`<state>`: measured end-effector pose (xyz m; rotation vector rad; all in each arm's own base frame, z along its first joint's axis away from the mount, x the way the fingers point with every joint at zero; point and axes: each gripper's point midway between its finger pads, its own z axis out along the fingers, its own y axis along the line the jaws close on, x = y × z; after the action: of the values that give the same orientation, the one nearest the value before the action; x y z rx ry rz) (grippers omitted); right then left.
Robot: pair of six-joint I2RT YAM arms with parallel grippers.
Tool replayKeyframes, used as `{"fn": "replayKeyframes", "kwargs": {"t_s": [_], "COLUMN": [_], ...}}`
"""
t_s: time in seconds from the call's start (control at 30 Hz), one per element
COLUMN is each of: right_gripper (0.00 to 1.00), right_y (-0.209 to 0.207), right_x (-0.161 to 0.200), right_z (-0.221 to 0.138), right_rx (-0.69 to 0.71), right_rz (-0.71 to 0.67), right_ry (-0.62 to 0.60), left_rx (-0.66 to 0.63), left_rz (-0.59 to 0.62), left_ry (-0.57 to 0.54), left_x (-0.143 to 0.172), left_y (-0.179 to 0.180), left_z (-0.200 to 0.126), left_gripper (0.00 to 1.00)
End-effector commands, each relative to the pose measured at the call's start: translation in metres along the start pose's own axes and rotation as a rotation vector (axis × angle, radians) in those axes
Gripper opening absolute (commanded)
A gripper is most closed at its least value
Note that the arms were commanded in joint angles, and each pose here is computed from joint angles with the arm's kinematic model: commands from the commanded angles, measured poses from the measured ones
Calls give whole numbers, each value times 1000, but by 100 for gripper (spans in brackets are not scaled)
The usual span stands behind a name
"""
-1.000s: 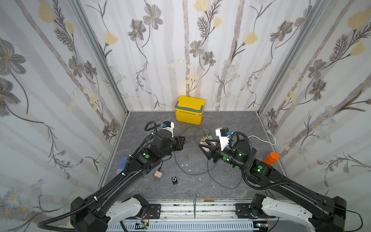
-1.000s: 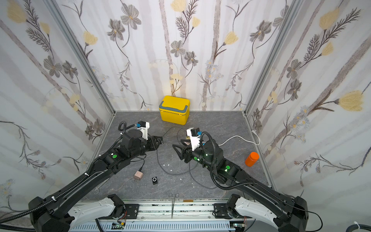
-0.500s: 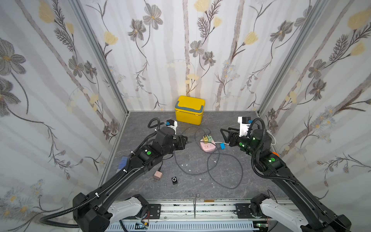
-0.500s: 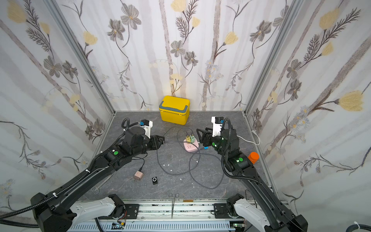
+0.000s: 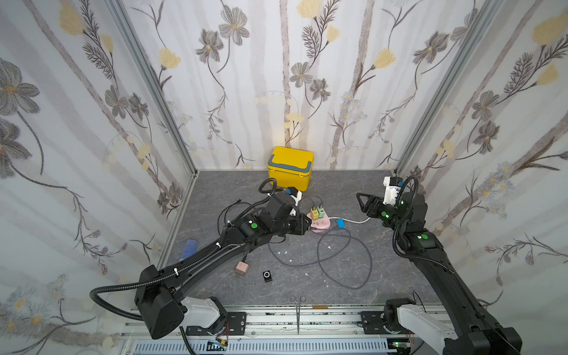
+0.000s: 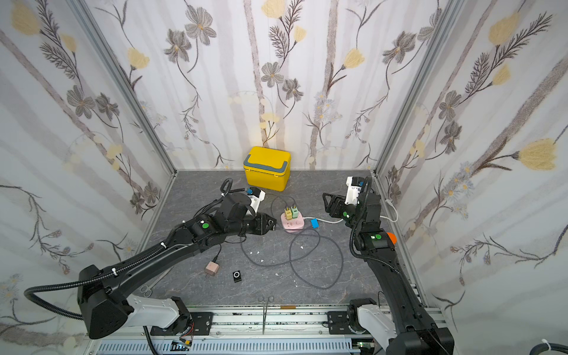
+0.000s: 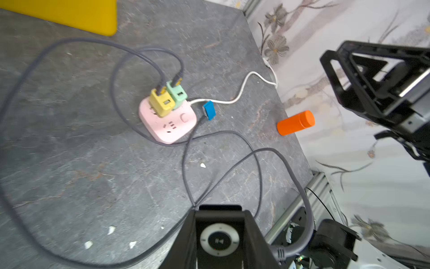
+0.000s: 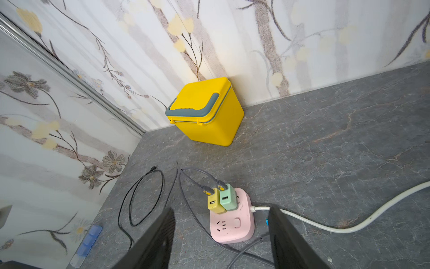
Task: Charge mp3
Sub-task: Place the MP3 player at the center of the board.
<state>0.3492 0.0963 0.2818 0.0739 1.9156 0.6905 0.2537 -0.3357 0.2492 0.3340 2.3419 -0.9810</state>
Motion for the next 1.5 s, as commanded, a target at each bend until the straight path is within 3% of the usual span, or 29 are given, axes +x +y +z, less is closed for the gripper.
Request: {"fn": "replayKeyframes", "kwargs": {"t_s": [0.0, 0.13, 0.4, 0.53, 0.73, 1.0, 1.37, 1.47], "right_gripper": [63, 63, 63, 63, 63, 62, 62, 60], "right_y": [2, -2, -3, -2, -2, -4, -10, -8], "right_x": [-1, 1, -1, -6, -5, -5, 9, 13], "right_z": [3, 5, 5, 3, 1, 2, 16, 20], "right_rx": [-34, -28, -26, -26, -27, -16, -33, -52], "right_rz": [7, 13, 15, 11, 16, 20, 33, 42], "right_ry": [-2, 8, 7, -4, -5, -2, 43, 62], "left_rx": [106, 157, 295, 304, 159, -107, -340, -403], "left_rz": [15, 53, 135, 202, 183, 119, -19, -54], "left_ry": [11, 49, 18, 16, 87, 89, 152, 206], "left_x": [-1, 6, -19, -27, -12, -9, 27, 56], "left_y": [-31, -56, -115, -124, -87, -18, 85, 116], "left_z": [9, 17, -15, -30, 6, 57, 72, 76], "left_gripper": [13, 13, 13, 14, 14, 13, 15, 15]}}
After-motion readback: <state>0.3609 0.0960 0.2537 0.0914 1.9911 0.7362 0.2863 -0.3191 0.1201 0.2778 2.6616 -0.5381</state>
